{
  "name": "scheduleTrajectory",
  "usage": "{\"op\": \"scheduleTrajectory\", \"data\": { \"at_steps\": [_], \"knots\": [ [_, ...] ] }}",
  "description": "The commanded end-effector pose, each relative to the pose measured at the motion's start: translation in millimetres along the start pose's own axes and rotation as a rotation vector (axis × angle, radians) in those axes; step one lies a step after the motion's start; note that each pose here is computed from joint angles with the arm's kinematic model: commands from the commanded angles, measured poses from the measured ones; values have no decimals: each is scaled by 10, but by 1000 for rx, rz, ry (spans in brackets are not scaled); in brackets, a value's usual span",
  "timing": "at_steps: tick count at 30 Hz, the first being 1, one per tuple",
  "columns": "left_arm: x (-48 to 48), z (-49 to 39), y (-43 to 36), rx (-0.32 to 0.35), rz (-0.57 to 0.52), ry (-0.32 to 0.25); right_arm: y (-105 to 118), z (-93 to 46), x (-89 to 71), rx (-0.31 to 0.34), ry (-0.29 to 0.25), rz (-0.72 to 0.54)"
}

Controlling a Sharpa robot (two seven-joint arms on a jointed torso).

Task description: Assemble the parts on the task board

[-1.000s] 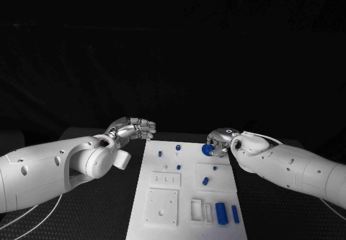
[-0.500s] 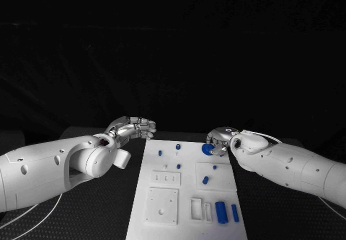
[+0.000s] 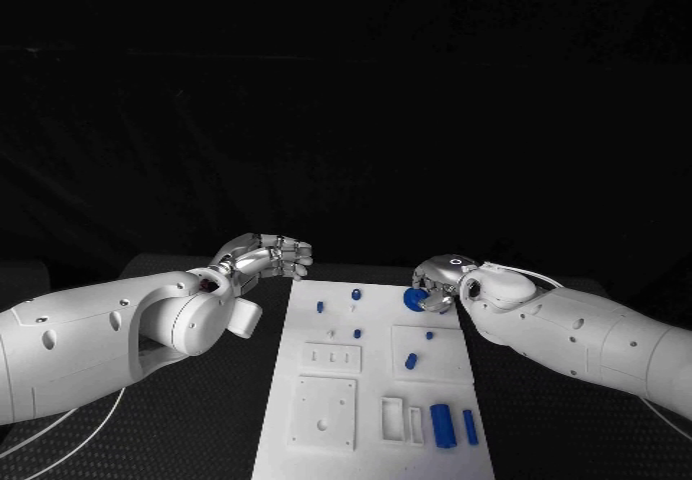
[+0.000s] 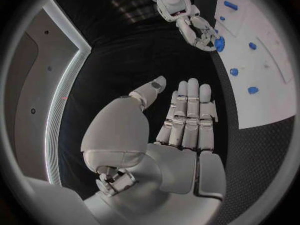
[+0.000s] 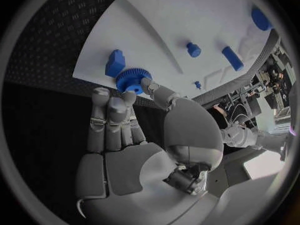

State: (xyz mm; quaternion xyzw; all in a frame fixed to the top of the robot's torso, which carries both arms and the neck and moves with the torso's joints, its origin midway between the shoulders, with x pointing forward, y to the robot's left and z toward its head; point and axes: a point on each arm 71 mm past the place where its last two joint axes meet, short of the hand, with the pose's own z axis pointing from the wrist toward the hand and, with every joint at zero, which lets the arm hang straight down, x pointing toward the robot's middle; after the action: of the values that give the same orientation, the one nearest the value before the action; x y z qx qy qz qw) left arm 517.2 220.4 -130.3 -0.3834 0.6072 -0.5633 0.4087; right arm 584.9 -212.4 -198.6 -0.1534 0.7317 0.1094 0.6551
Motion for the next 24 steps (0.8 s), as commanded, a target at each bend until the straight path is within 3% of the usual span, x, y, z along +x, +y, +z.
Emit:
{"op": "scheduleTrajectory", "data": {
  "at_steps": [1,15,24],
  "knots": [
    [26,6,-7,-1,5,6,39,-17,106,-1,20,-39],
    [11,-1,-7,-2,6,0,118,-40,-48,7,-102,-77],
    [22,-1,-12,1,5,3,371,-54,-240,-28,-176,-103]
  ]
}}
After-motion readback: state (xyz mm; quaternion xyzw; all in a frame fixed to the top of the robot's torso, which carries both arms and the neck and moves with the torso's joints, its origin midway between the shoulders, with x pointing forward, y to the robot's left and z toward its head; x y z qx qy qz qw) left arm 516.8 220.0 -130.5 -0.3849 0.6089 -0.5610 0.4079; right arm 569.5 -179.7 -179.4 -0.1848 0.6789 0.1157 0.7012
